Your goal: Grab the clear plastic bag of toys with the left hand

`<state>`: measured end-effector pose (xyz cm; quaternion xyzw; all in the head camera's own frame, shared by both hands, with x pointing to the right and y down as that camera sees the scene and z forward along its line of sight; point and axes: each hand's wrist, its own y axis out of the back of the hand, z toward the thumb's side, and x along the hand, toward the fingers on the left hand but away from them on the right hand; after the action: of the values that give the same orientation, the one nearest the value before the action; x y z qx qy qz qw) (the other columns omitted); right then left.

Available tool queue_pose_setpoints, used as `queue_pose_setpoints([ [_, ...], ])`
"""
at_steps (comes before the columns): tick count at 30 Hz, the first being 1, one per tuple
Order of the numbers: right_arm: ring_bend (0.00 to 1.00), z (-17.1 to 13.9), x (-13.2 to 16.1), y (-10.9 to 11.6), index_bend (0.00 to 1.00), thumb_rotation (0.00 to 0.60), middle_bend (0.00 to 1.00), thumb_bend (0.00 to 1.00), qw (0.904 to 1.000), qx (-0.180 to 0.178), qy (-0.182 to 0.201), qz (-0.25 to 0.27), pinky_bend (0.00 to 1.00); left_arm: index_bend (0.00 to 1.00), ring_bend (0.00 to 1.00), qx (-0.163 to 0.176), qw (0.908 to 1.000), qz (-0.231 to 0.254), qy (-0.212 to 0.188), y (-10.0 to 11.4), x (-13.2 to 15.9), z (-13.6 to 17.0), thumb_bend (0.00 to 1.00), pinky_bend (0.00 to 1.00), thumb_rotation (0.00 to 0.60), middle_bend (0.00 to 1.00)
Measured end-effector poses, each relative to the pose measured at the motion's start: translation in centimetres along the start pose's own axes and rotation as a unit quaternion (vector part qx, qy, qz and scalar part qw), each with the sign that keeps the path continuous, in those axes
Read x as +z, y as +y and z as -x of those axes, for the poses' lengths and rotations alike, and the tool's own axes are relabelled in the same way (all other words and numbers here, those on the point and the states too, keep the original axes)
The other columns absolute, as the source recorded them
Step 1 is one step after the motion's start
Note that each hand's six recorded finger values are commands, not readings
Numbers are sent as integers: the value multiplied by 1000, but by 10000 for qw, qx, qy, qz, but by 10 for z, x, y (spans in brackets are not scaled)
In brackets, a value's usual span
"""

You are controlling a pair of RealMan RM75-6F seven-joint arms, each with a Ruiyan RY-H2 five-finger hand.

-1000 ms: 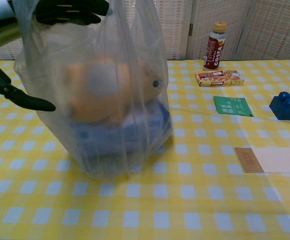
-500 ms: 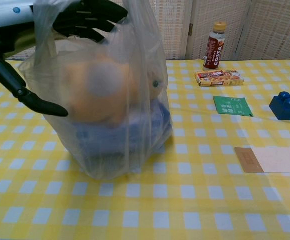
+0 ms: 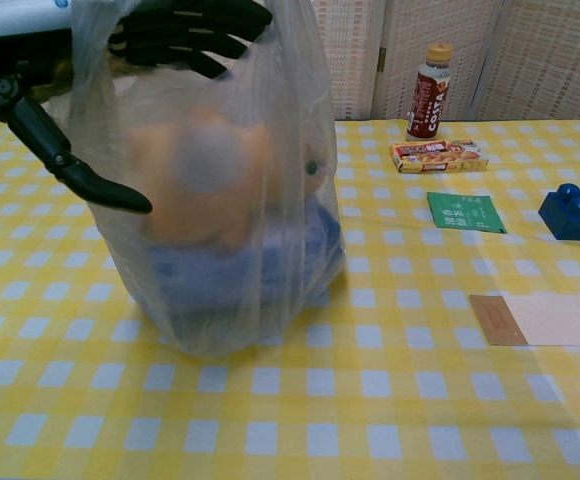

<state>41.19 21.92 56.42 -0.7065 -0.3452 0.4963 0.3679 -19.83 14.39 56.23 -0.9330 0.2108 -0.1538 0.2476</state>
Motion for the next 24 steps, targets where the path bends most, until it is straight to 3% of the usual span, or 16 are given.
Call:
queue_pose_setpoints([
  [15,0,-1,1,1,0,600,0,255,10000,-18,1,-3,0,57,63,73,9999,75,98,12,-5,-5,117,140,600,87],
  [24,0,-3,3,2,0,600,0,255,10000,-42,43,4,0,56,64,-253,9959,864,82,11,3,-26,118,140,600,87],
])
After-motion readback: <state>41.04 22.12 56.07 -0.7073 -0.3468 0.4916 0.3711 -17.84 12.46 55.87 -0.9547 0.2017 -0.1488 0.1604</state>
